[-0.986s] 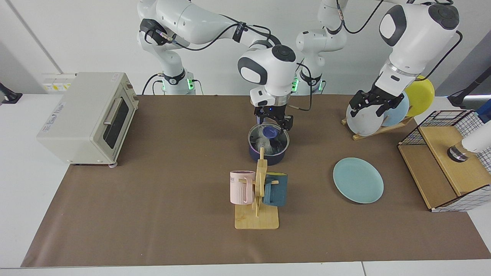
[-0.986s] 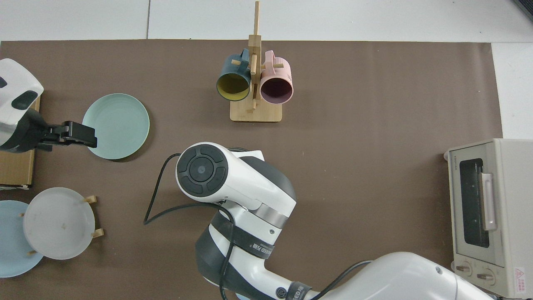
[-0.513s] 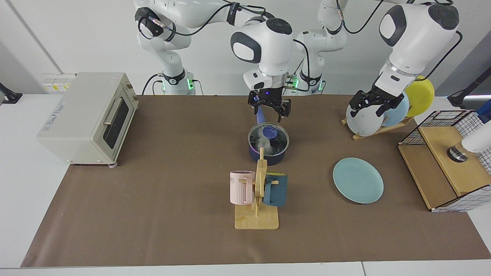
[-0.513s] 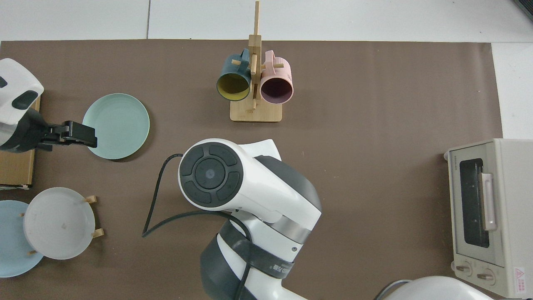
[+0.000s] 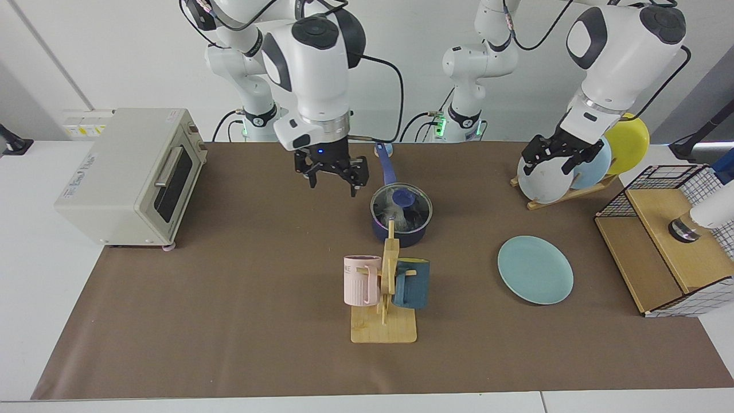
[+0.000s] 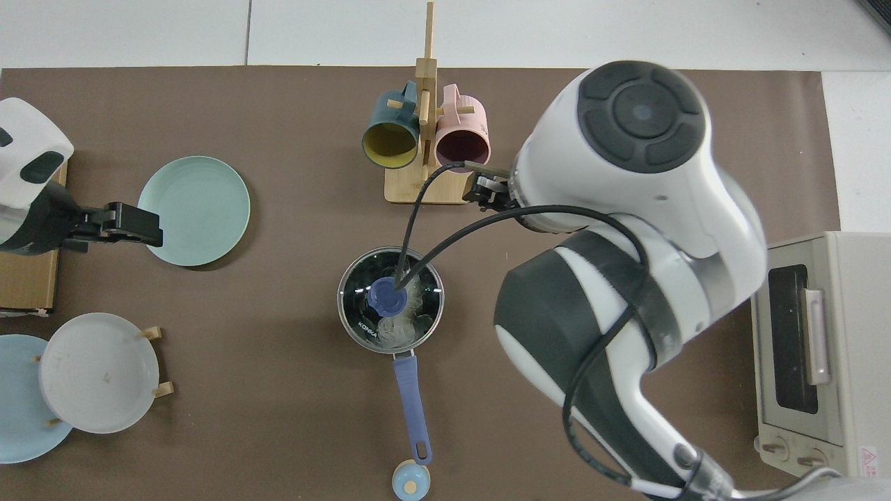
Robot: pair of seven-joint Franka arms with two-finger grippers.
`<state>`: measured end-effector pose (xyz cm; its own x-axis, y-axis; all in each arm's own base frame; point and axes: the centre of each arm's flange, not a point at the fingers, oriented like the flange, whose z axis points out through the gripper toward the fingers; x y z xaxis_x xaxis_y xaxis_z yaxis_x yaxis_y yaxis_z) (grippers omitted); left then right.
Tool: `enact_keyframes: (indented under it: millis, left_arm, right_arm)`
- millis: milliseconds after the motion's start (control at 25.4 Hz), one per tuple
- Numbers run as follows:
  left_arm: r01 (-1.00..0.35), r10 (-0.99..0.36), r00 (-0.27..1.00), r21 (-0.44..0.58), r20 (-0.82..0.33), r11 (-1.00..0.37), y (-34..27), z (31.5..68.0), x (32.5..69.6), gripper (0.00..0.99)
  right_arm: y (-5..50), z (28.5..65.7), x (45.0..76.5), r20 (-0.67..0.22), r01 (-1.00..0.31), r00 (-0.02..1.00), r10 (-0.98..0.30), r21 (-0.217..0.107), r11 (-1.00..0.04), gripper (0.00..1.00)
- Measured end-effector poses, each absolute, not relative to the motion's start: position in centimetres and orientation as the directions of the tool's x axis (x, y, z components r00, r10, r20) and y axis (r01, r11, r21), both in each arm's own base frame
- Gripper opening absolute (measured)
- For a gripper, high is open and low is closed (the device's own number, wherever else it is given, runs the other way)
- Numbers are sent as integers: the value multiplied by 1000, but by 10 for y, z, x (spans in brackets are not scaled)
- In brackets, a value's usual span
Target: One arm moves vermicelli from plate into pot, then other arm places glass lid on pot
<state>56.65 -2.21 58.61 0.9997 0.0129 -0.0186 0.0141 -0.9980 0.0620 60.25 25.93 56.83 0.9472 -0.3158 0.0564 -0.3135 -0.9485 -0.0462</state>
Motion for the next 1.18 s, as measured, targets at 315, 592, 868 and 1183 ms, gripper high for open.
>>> enact_keyframes:
  millis: [315,592,868,1183]
  left_arm:
    - [14,13,1000,62,-18,-998,-22,586,566,991]
    - [14,13,1000,62,-18,-998,-22,586,566,991]
    - [14,13,1000,62,-18,-998,-22,586,566,991]
    - [14,12,1000,62,-18,-998,-22,586,566,991]
  right_arm:
    - [146,587,622,73,-165,984,-164,-4,-986,1000]
    - [74,604,616,41,-80,996,-78,43,-996,1000]
    - [5,627,600,14,-116,993,-115,7,-993,1000]
    - [10,667,554,49,-101,994,-100,9,-995,1000]
